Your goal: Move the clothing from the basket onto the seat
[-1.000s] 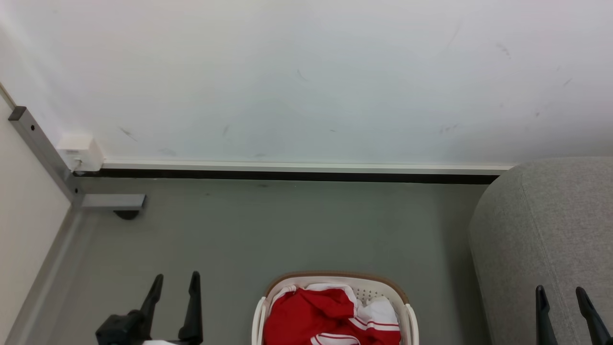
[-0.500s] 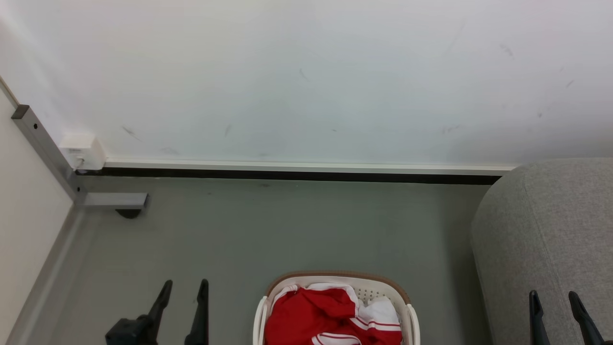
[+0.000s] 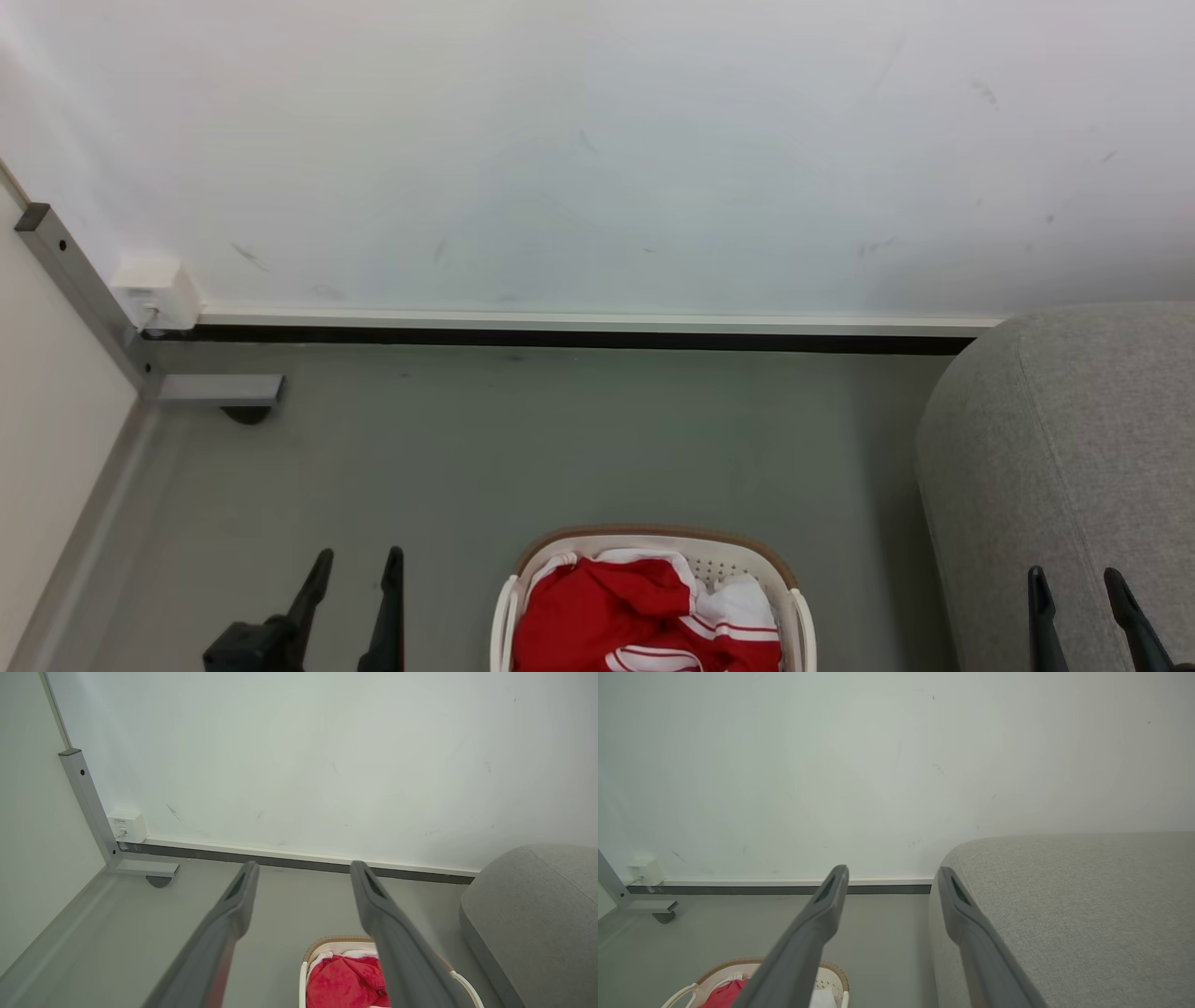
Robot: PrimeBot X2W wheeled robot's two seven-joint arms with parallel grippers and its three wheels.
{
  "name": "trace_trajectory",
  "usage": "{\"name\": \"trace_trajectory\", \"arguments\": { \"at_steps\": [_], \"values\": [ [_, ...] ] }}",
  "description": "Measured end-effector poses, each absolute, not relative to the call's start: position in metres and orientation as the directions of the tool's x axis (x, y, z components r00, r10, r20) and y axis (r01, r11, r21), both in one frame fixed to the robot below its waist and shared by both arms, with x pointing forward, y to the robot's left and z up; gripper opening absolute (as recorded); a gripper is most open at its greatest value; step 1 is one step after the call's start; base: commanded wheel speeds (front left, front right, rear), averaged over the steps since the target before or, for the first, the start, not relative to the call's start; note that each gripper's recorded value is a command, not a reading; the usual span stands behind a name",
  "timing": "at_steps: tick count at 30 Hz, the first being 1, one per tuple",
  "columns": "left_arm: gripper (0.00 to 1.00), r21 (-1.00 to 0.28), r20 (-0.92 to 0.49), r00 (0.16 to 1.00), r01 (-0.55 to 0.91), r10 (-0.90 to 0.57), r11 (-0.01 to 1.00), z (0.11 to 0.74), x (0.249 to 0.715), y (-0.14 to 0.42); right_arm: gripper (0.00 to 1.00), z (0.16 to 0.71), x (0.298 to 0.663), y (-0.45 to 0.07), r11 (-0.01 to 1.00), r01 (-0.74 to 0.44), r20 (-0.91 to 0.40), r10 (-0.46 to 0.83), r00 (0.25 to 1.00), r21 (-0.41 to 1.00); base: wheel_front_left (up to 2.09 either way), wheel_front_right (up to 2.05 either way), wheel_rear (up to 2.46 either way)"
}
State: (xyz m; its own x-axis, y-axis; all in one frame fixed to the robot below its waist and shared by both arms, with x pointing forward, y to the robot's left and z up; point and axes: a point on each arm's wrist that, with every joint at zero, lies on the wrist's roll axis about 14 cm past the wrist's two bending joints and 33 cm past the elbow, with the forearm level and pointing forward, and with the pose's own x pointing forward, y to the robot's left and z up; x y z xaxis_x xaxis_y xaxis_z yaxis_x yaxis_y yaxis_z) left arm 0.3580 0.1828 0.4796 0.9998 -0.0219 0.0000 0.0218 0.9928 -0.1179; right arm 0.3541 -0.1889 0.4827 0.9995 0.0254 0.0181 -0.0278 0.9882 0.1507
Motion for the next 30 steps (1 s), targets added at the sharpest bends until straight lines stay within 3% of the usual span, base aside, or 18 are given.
{"name": "trace_trajectory", "arguments": {
  "at_steps": [9, 18, 23, 30],
  "values": [
    [1.0, -0.104, -0.009, 0.997, 0.075, -0.077, 0.992, 0.477, 0.373, 0.168, 1.0, 0.483, 0.358, -0.193, 0.988, -0.014, 0.019, 0.011, 1.0, 0.152, 0.0, 0.0, 0.0],
    [1.0, -0.022, -0.049, 0.947, 0.316, -0.317, 0.948, 0.464, 0.421, 0.099, 1.0, 0.488, 0.376, -0.203, 0.994, 0.011, 0.037, -0.015, 0.999, 0.109, 0.0, 0.0, 0.0],
    [1.0, 0.023, -0.191, 0.857, 0.491, -0.478, 0.871, 0.419, 0.443, 0.046, 1.0, 0.483, 0.393, -0.207, 0.993, 0.022, 0.029, -0.026, 0.999, 0.112, 0.0, 0.0, 0.0],
    [1.0, 0.081, -0.466, 0.71, 0.628, -0.528, 0.774, 0.339, 0.467, 0.011, 1.0, 0.469, 0.421, -0.214, 0.991, 0.042, 0.01, -0.044, 0.999, 0.129, 0.0, 0.0, 0.0]
  ]
}}
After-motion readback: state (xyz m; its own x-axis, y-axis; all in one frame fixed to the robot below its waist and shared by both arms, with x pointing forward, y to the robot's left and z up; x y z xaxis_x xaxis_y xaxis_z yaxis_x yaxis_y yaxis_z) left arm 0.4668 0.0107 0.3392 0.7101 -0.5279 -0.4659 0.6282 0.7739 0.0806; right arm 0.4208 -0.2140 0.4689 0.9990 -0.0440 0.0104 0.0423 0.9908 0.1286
